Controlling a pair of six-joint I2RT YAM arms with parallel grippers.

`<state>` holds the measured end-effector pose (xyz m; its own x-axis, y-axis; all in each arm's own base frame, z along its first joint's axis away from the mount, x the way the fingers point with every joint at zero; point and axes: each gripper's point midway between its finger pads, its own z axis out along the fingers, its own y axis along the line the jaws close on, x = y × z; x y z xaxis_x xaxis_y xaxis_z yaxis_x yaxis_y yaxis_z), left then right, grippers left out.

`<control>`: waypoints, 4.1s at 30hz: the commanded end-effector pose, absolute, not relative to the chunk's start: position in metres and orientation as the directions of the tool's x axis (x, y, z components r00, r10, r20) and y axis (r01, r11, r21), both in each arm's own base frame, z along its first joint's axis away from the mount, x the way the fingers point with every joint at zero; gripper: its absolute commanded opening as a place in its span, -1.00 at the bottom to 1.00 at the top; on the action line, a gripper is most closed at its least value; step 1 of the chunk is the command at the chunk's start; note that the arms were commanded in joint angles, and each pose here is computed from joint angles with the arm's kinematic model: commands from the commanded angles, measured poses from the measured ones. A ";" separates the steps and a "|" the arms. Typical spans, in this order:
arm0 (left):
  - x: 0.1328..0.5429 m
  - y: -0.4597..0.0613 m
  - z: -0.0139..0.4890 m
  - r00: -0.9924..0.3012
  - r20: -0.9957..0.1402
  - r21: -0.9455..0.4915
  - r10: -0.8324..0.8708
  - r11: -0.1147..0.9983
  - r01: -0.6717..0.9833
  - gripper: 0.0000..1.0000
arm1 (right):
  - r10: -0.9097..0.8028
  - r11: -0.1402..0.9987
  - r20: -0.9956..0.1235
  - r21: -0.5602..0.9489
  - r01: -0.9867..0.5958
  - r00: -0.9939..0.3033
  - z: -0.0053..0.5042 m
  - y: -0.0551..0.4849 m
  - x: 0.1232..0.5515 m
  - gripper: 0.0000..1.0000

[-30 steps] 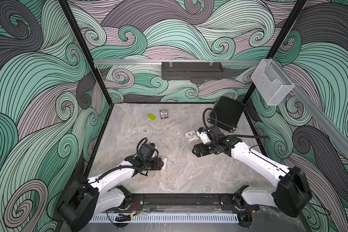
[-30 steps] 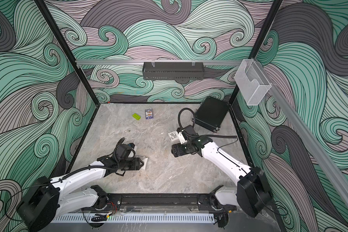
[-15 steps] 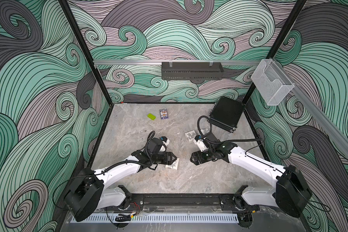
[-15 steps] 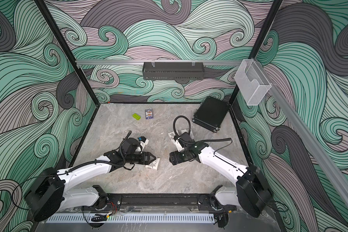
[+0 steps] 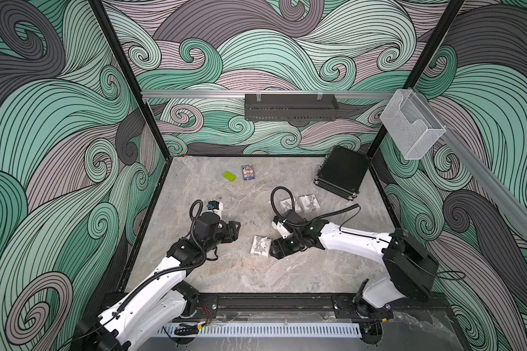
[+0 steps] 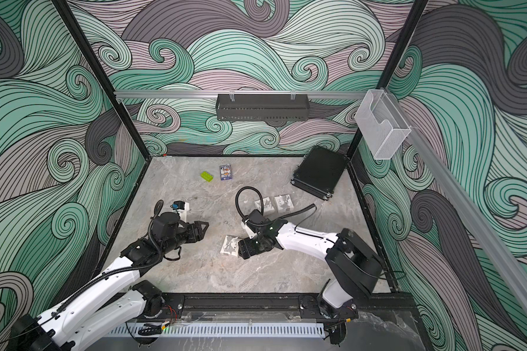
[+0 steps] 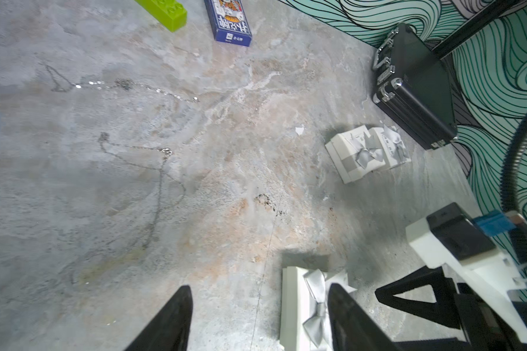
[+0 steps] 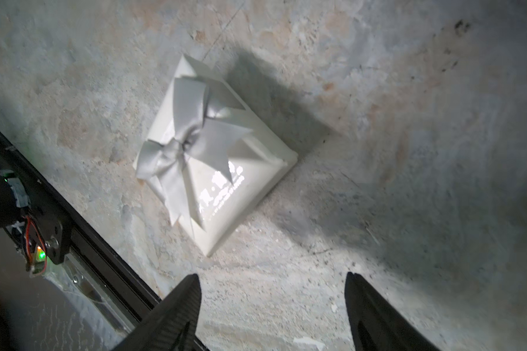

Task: Take the necklace out of the lift-off lid jewelry box
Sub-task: Adjust the jewelry box at the center of the board, then pick up the jewelry box from the center of the board, then open the lid on the jewelry box.

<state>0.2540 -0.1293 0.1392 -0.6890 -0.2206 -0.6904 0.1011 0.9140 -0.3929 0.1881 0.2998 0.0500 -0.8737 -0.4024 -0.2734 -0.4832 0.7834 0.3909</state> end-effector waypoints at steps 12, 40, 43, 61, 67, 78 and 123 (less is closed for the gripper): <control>0.261 -0.109 0.137 -0.657 -0.710 -0.364 -0.253 0.931 0.036 0.39 | -0.441 0.735 -0.319 0.407 -0.542 -0.839 0.056 0.373 0.216 0.62; 0.249 -0.085 0.119 -0.626 -0.714 -0.363 -0.314 0.930 -0.053 0.39 | -0.669 0.704 -0.308 0.031 -0.710 -0.676 0.056 0.359 0.207 0.93; 0.248 -0.082 0.117 -0.628 -0.713 -0.353 -0.311 0.933 -0.062 0.39 | -0.682 0.697 -0.297 0.012 -0.717 -0.668 0.054 0.363 0.202 0.93; 0.246 -0.077 0.112 -0.628 -0.711 -0.351 -0.317 0.933 -0.073 0.39 | -0.645 0.745 -0.273 -0.017 -0.667 -0.713 0.036 0.364 0.207 0.76; 0.245 -0.082 0.110 -0.637 -0.708 -0.360 -0.304 0.932 -0.046 0.39 | -0.637 0.743 -0.289 0.016 -0.669 -0.714 0.041 0.363 0.204 0.64; 0.254 -0.131 0.126 -0.675 -0.701 -0.460 -0.229 0.869 0.183 0.40 | -0.482 0.708 -0.398 0.347 -0.615 -0.780 0.102 0.337 0.210 0.55; 0.209 -0.293 0.326 -0.556 -0.805 -0.591 -0.209 0.189 0.784 0.81 | 0.028 0.052 -0.632 0.775 -0.630 -0.774 0.336 0.275 0.213 0.54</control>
